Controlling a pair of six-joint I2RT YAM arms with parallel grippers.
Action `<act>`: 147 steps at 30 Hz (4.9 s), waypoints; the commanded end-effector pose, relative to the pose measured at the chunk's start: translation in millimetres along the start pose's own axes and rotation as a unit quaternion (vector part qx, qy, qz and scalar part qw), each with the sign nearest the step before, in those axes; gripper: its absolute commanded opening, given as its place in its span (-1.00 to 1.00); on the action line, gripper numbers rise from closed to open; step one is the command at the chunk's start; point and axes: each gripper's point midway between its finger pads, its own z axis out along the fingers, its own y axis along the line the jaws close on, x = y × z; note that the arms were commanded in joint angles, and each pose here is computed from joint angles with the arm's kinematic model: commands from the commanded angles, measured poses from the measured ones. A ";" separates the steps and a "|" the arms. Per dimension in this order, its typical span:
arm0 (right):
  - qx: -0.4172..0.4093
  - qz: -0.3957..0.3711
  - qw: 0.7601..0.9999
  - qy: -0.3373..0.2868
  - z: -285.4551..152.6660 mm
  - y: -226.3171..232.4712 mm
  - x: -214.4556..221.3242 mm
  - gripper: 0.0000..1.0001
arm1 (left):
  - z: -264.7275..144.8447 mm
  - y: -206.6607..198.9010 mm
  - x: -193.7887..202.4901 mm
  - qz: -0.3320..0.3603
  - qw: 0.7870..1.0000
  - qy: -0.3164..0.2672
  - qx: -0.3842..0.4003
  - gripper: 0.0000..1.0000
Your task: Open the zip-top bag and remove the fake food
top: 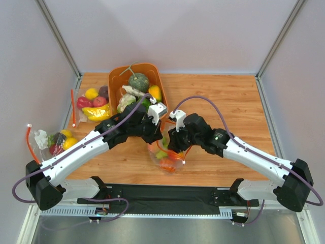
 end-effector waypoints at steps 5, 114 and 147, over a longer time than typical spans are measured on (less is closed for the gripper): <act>0.033 0.007 0.998 0.053 14.6 -13.5 43.9 0.08 | 1.0 -3.2 3.0 -0.036 0.998 -0.045 0.009 -1.00; -0.096 -0.023 0.981 -0.165 85.8 -61.8 -189.3 0.17 | -10.9 11.9 -0.9 0.018 0.998 -0.058 -0.031 -1.00; 0.242 0.125 0.937 -0.220 -17.2 -174.4 -167.6 0.99 | -6.9 12.2 1.6 0.014 0.998 -0.051 -0.029 -1.00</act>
